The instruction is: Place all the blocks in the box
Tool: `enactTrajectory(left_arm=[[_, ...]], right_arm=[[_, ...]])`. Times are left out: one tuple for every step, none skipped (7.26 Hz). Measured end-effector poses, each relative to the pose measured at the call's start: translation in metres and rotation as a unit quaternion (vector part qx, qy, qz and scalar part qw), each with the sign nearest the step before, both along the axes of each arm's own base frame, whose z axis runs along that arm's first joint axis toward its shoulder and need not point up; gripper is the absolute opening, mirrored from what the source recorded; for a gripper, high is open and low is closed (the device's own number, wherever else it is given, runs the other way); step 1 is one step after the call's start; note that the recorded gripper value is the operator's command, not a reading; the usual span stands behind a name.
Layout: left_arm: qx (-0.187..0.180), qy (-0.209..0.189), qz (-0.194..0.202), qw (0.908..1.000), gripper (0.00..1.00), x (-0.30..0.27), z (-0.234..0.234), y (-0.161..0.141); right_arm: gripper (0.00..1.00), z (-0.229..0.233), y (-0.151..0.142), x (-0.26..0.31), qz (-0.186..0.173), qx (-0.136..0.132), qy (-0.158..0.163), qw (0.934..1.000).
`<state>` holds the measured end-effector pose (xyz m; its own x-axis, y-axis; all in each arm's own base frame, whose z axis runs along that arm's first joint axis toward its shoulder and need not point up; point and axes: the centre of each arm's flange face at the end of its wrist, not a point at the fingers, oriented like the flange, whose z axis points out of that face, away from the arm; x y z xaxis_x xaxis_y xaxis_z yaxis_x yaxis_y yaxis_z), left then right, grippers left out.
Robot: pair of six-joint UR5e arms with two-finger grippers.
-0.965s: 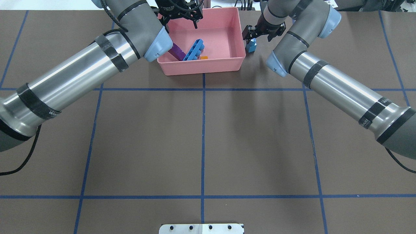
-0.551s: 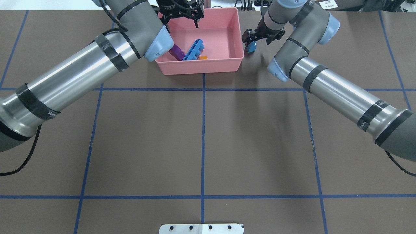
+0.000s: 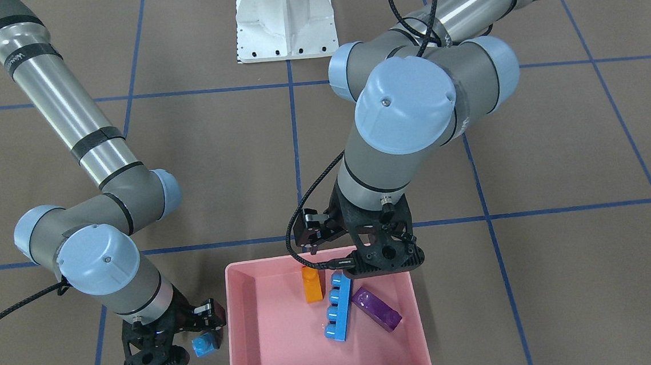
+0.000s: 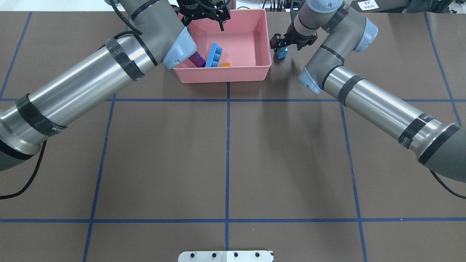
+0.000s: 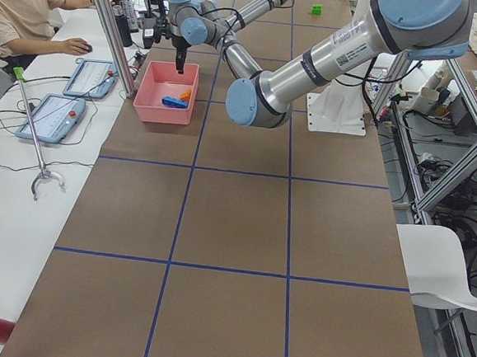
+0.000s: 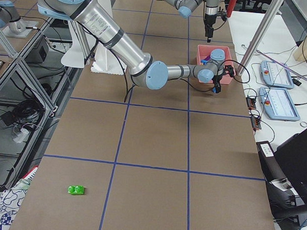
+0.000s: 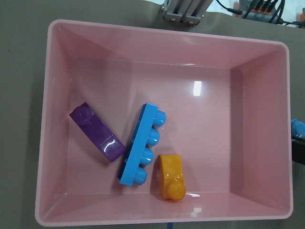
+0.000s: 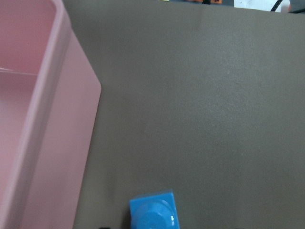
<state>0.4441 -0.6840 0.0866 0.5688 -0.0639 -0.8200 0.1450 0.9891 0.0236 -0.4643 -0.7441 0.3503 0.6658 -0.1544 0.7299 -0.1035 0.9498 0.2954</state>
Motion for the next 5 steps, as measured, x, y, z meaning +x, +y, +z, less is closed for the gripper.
enactTrajectory(left_arm=[[0.0,0.0,0.0,1.0,1.0,0.0,-0.0003,0.0003],[0.0,0.0,0.0,1.0,1.0,0.0,-0.0003,0.0004],[0.0,0.0,0.0,1.0,1.0,0.0,-0.0005,0.0005],[0.0,0.0,0.0,1.0,1.0,0.0,-0.0005,0.0006],[0.0,0.0,0.0,1.0,1.0,0.0,-0.0005,0.0006]], right_arm=[[0.83,0.0015,0.0002,0.0,0.001,0.0,0.001,1.0],[0.81,0.003,0.0008,-0.0011,0.001,-0.001,0.003,1.0],[0.7,0.0038,0.001,-0.0027,0.002,-0.001,0.005,1.0],[0.54,0.0027,0.0008,-0.0049,0.002,0.0,0.006,1.0],[0.44,0.0015,0.0014,-0.0074,0.002,0.001,0.007,1.0]])
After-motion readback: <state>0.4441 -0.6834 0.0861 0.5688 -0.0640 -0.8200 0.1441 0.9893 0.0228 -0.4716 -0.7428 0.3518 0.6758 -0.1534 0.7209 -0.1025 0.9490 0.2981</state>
